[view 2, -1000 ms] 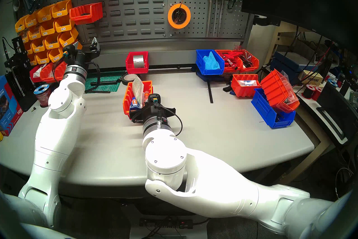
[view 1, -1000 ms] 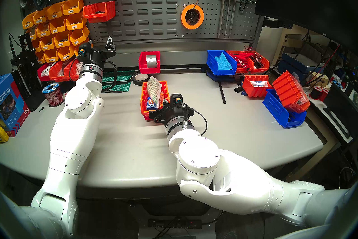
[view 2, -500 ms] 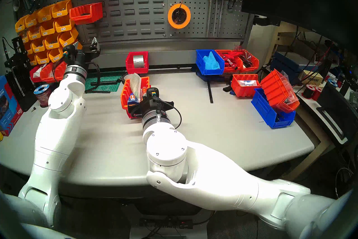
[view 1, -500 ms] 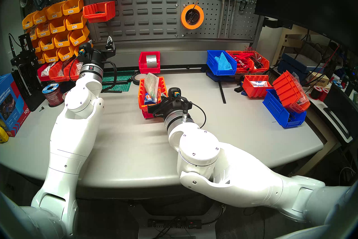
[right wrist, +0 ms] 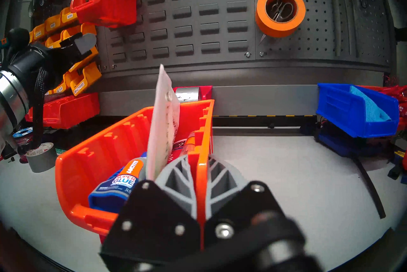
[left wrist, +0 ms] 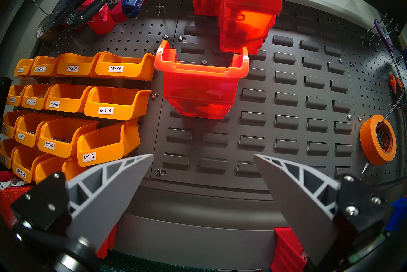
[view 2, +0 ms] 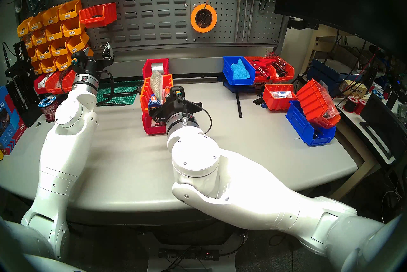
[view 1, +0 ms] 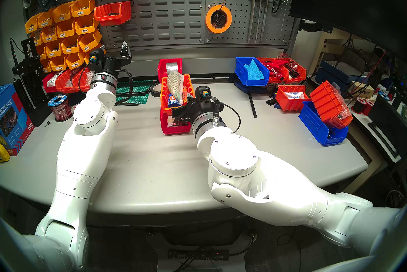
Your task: Hang all the unorganized tool boxes onto the wall
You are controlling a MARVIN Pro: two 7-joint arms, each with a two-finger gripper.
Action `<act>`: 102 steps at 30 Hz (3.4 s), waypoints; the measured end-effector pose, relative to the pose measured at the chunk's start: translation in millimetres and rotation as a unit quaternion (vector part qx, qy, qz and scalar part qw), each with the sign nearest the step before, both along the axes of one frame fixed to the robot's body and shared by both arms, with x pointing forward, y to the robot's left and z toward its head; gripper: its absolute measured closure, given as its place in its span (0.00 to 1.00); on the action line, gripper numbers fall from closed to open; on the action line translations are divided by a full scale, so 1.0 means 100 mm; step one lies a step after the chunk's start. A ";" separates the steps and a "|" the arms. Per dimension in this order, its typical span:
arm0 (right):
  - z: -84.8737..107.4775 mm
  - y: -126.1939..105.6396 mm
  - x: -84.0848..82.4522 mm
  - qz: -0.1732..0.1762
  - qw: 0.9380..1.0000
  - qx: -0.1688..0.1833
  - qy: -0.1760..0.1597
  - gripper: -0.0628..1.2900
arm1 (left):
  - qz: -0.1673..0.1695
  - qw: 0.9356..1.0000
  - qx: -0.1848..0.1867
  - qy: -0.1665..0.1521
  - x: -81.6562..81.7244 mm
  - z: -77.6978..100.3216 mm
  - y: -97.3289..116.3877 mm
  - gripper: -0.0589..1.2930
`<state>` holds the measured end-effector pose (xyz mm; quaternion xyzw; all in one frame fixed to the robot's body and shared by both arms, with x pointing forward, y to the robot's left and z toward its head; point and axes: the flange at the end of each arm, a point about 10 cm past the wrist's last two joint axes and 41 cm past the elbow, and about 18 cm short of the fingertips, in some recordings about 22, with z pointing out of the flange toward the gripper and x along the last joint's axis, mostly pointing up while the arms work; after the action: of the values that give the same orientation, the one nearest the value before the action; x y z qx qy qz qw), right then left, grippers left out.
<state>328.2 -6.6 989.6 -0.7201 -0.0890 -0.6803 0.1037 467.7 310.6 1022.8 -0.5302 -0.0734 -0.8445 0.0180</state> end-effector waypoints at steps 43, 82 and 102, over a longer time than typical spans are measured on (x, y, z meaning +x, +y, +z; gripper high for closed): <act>-0.07 -0.88 1.01 -0.047 0.993 -0.083 -0.065 0.98 | 0.000 1.000 0.000 0.000 0.00 0.00 0.00 0.04; -0.24 -0.86 1.48 -0.063 0.992 -0.039 -0.100 0.98 | 0.000 1.000 0.000 0.000 0.00 0.00 0.00 0.04; -0.19 -0.82 1.89 -0.073 0.994 0.029 -0.080 0.98 | 0.000 1.000 0.000 0.000 0.00 0.00 0.00 0.04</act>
<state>517.3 -88.4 970.6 -0.6643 -0.0247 -0.7440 0.0671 467.7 310.5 1022.7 -0.5303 -0.0733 -0.8444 0.0181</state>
